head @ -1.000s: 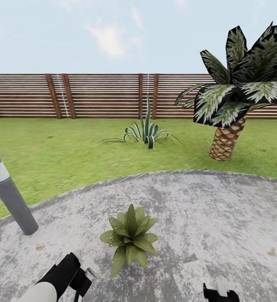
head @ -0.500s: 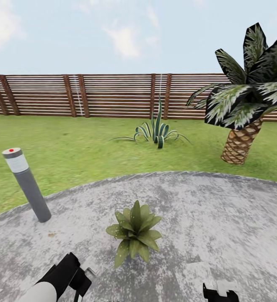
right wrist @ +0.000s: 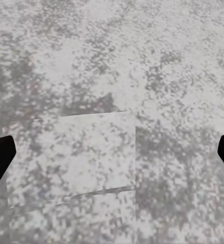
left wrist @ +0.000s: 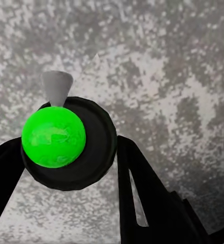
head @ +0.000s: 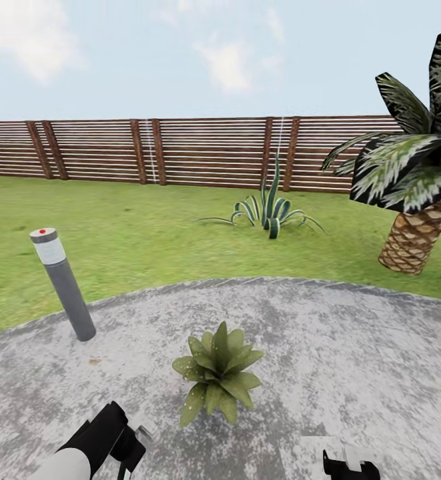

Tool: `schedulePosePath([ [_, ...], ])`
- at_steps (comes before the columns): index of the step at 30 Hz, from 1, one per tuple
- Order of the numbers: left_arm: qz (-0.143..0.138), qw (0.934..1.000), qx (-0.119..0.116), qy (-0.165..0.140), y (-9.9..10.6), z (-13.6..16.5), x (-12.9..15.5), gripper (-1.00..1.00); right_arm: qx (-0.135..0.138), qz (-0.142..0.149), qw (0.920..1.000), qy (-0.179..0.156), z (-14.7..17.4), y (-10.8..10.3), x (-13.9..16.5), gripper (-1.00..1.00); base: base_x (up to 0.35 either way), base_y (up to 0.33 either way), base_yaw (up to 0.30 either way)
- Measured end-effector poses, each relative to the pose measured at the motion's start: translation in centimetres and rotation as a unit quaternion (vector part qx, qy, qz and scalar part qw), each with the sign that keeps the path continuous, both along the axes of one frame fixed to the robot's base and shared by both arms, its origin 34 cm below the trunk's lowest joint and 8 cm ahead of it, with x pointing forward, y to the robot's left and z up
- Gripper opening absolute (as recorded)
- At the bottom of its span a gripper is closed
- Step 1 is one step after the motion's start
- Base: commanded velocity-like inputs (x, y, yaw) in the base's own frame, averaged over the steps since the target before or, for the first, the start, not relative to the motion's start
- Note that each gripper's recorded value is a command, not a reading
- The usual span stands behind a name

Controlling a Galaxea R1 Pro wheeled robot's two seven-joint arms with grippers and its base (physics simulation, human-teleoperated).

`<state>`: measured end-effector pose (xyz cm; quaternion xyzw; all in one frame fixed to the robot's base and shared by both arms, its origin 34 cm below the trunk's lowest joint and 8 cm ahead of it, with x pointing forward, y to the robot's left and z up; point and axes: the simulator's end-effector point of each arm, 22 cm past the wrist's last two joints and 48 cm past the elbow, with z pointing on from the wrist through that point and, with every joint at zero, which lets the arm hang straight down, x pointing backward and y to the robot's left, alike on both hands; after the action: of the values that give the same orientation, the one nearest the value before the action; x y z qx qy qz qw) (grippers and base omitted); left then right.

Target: Pick up the pesticide atomizer in the garden and spray insectifuge to fully cover both potted plants in the garden.

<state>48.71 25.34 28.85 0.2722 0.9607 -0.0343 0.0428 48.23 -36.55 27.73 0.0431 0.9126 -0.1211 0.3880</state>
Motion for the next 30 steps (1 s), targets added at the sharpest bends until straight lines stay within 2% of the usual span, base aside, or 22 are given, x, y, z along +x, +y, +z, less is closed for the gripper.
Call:
schedulePosePath([
  [3, 0.001, 1.0, 0.0, 0.0, 0.1, 0.0, 0.0, -1.0, 0.0, 0.0, 1.0, 0.0, 0.0, 0.0, 0.0, 1.0, 0.001, -0.272, 0.1],
  [13, 0.001, 1.0, -0.001, -0.001, 0.0, 0.0, 0.0, -1.0, 0.0, 0.001, 1.0, 0.0, 0.0, 0.1, 0.0, 1.0, 0.0, -0.272, 0.27],
  [23, 0.0, 1.0, 0.0, 0.001, 0.0, 0.0, -0.1, -1.0, 0.0, 0.001, 1.0, 0.0, 0.0, 0.0, 0.0, 1.0, 0.134, -0.269, 0.276],
  [30, -0.006, 0.9998, 0.009, 0.014, 0.5, -0.5, -1.1, -1.0, 0.0, 0.0, 1.0, 0.0, 0.0, 0.0, 0.0, 1.0, 0.027, -0.049, 0.198],
])
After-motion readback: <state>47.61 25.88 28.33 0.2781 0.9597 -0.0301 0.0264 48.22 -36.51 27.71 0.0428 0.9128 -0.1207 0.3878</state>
